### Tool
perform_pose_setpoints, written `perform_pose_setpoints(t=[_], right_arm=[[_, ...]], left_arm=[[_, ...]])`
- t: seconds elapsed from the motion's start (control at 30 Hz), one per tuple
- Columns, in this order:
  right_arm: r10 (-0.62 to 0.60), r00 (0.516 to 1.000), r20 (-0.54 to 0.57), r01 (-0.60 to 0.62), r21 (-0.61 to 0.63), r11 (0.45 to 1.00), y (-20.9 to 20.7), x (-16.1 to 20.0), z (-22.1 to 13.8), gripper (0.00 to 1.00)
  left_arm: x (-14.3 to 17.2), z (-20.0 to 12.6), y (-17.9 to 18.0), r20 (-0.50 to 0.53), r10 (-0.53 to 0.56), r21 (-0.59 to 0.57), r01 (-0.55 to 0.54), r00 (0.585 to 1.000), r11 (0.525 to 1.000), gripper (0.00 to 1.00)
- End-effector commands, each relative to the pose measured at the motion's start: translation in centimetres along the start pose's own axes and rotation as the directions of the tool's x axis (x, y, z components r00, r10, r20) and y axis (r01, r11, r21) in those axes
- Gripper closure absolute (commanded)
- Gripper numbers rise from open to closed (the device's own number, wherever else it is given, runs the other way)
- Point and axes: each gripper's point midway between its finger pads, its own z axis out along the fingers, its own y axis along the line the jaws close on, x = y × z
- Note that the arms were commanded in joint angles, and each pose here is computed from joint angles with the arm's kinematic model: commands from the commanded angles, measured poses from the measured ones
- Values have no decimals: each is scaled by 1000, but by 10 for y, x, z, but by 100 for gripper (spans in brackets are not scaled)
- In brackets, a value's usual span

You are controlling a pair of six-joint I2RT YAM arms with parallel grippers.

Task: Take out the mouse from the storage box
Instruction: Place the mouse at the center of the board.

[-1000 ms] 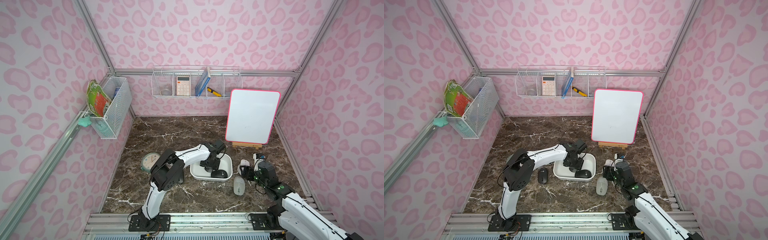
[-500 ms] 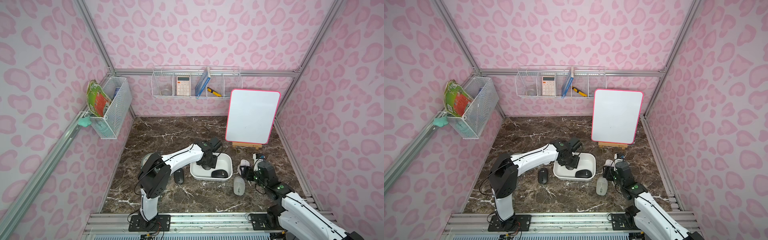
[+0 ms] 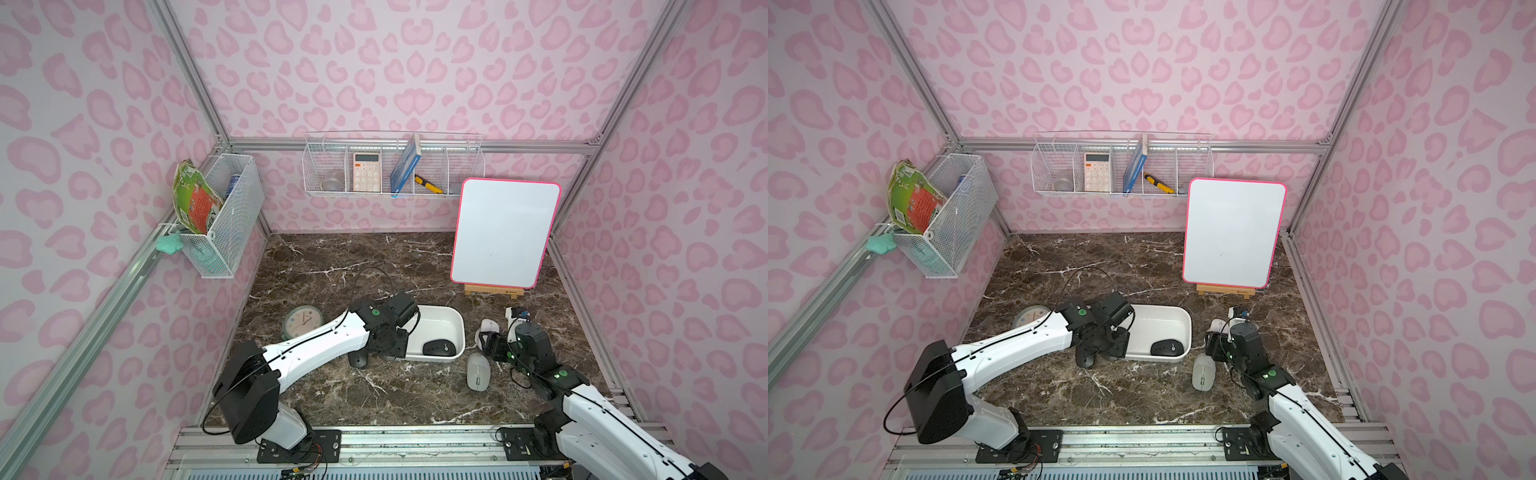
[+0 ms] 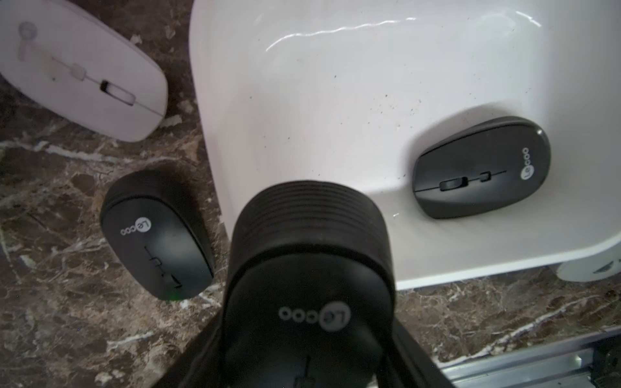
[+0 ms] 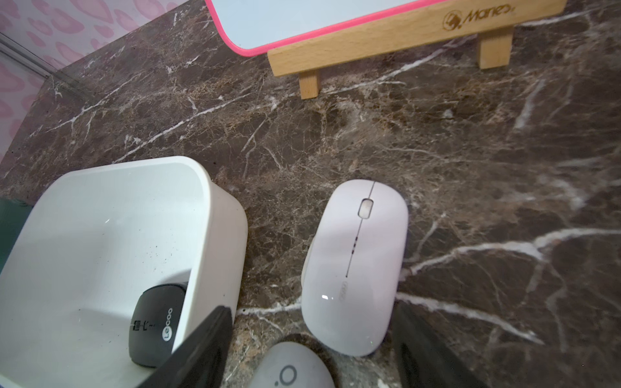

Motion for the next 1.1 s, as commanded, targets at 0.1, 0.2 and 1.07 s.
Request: perform_pose_setpoints(t=[0.1, 0.2, 1.07], right_arm=[[-16, 999, 38, 16, -20, 1000, 7, -14, 0, 22], [-15, 999, 36, 16, -20, 1000, 8, -14, 1, 22], [-7, 1000, 28, 8, -32, 999, 15, -22, 3, 23]], left_arm=[[37, -12, 17, -10, -14, -20, 14, 1000, 1000, 42], [54, -13, 22, -14, -11, -15, 11, 1000, 1000, 41], [98, 45, 24, -120, -30, -58, 23, 992, 998, 18]])
